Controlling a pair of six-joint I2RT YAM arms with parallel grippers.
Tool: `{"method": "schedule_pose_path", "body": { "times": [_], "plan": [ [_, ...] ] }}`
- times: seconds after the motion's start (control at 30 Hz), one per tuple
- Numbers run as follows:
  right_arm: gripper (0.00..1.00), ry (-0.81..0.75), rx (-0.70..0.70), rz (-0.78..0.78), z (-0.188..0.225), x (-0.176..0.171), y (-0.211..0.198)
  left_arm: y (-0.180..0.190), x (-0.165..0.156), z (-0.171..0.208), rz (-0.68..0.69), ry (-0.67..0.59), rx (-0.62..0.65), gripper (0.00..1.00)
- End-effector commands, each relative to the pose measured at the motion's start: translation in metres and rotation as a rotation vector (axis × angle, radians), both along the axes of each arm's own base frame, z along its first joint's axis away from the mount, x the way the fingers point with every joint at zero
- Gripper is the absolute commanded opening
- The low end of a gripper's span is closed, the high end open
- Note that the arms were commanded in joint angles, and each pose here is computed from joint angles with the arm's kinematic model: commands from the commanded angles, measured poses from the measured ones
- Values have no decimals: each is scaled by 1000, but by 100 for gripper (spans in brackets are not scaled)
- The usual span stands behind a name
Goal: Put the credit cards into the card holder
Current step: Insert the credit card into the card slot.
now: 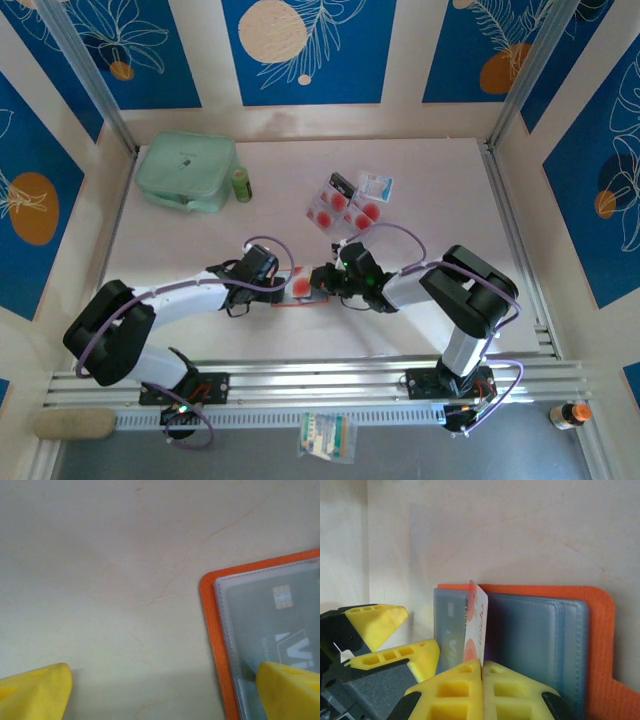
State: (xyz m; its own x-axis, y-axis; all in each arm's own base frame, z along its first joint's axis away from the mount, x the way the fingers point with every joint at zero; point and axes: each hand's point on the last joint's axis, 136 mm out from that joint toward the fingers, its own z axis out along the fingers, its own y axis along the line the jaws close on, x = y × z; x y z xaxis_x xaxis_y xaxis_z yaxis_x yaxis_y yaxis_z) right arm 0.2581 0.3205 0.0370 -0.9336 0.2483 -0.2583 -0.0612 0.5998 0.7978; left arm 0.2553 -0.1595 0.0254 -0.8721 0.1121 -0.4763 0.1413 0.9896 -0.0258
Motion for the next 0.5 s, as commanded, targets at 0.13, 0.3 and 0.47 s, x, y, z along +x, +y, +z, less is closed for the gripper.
{"method": "schedule_pose_path", "body": {
  "times": [0.13,0.3,0.47],
  "plan": [
    [0,48,-30,28,-14,-15,-2,8,-3,-1,25,8,11,94],
    [0,61,-38,32,-16,-18,-2,7,-3,-3,25,11,9,94],
    [0,84,-59,36,-19,-20,-1,6,-2,-2,23,10,9,94]
  ]
}}
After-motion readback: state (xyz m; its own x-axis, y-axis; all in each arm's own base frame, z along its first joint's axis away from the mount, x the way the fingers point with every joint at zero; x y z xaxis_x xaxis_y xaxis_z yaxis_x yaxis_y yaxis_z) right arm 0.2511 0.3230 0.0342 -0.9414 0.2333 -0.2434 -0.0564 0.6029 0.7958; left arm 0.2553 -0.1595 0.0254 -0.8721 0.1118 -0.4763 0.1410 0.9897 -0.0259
